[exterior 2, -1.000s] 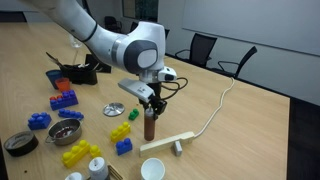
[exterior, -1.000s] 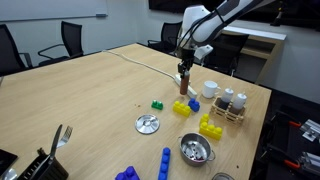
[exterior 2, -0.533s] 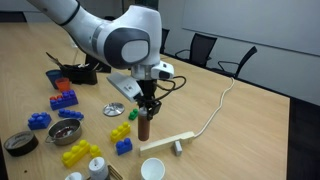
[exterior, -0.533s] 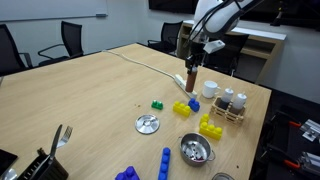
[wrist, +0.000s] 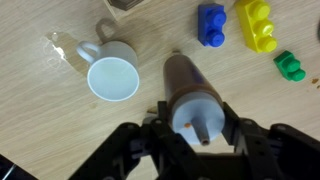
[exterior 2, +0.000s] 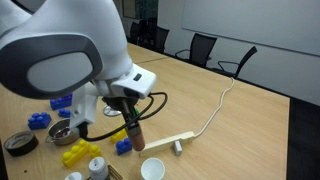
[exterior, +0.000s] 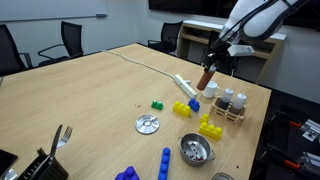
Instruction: Put the sauce bottle in the basket
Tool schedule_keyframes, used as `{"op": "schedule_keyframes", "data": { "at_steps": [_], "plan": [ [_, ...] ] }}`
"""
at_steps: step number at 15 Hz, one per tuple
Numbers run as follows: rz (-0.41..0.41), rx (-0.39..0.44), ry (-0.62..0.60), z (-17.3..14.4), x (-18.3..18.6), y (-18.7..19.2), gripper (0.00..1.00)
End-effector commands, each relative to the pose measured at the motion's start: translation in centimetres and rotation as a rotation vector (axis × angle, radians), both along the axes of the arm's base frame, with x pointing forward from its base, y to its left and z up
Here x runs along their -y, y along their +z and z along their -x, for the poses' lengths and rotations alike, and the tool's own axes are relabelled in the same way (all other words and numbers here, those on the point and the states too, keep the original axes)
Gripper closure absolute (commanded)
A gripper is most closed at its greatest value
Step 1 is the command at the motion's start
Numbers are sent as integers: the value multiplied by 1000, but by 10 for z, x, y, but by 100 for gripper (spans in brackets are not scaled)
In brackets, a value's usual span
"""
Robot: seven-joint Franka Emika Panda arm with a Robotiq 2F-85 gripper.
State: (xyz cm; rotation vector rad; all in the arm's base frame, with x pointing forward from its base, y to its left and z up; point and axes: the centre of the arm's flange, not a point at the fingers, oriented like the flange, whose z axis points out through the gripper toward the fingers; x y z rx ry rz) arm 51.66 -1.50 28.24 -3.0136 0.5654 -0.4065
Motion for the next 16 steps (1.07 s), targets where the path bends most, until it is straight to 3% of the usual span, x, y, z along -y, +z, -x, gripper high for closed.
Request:
{"op": "schedule_keyframes", "data": {
  "at_steps": [1, 6, 8, 12, 16],
  "plan": [
    [42, 71, -107, 44, -2, 7, 73],
    [161, 90, -255, 72, 19, 5, 73],
    [144, 79, -298, 78, 26, 9, 73],
    [53, -9, -329, 104, 0, -16, 73],
    [37, -98, -377, 130, -17, -32, 73]
  ]
}}
